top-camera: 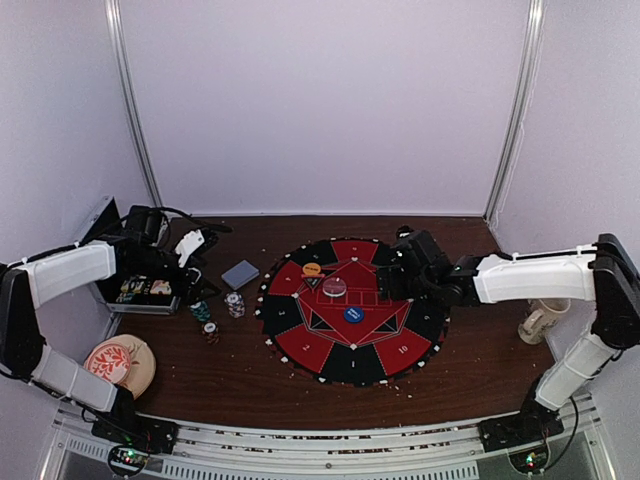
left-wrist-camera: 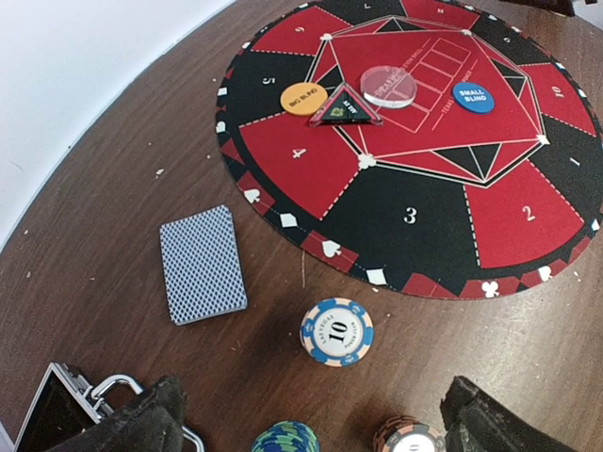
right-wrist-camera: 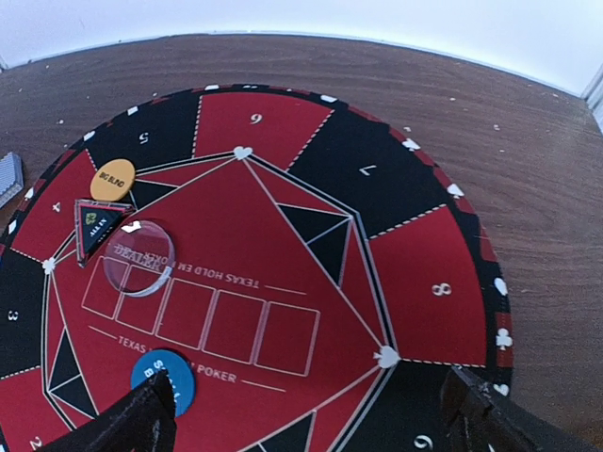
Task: Distribute texas hold em gaming equipment
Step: Pick up the dealer button from the poker table mat.
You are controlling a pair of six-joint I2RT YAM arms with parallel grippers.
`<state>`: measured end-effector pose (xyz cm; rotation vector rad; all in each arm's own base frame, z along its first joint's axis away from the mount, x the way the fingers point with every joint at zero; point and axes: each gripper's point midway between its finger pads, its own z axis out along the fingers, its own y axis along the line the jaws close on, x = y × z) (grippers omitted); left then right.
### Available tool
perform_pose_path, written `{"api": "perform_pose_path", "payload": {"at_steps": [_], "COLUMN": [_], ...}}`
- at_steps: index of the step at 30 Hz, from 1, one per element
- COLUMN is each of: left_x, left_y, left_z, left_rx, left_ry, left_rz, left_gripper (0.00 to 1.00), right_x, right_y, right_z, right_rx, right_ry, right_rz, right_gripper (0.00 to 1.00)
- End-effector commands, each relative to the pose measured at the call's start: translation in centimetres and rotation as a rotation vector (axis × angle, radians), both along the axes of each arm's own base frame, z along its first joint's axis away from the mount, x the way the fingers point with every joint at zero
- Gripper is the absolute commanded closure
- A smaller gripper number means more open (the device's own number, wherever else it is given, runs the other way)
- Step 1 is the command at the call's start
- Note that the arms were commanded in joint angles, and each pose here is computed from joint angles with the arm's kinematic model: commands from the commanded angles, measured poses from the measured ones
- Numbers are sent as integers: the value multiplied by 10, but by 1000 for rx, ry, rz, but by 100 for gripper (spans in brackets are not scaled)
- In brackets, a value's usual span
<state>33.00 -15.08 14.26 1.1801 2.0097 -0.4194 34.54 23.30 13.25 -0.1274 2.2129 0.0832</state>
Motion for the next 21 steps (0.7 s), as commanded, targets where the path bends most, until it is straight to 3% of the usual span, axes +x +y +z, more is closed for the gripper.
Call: {"api": "perform_pose_path", "payload": {"at_steps": [1,13,21], "left_x": [3,0,-3], "left_y": [-1,3,5], "left_z": [11,24,29], "left_rx": [-30,-49,-58], "left_ry": [-50,-121,-150], "left_rz": [18,61,69], "left_gripper": [2,2,2], "right_x": [13,48,64], "right_y": [40,126,147], "right_z": [-4,-38,-69], "right_rx": [25,5,-45], "right_ry": [49,133,170], "right_rz": [73,192,213], "right_gripper": [0,5,6]}}
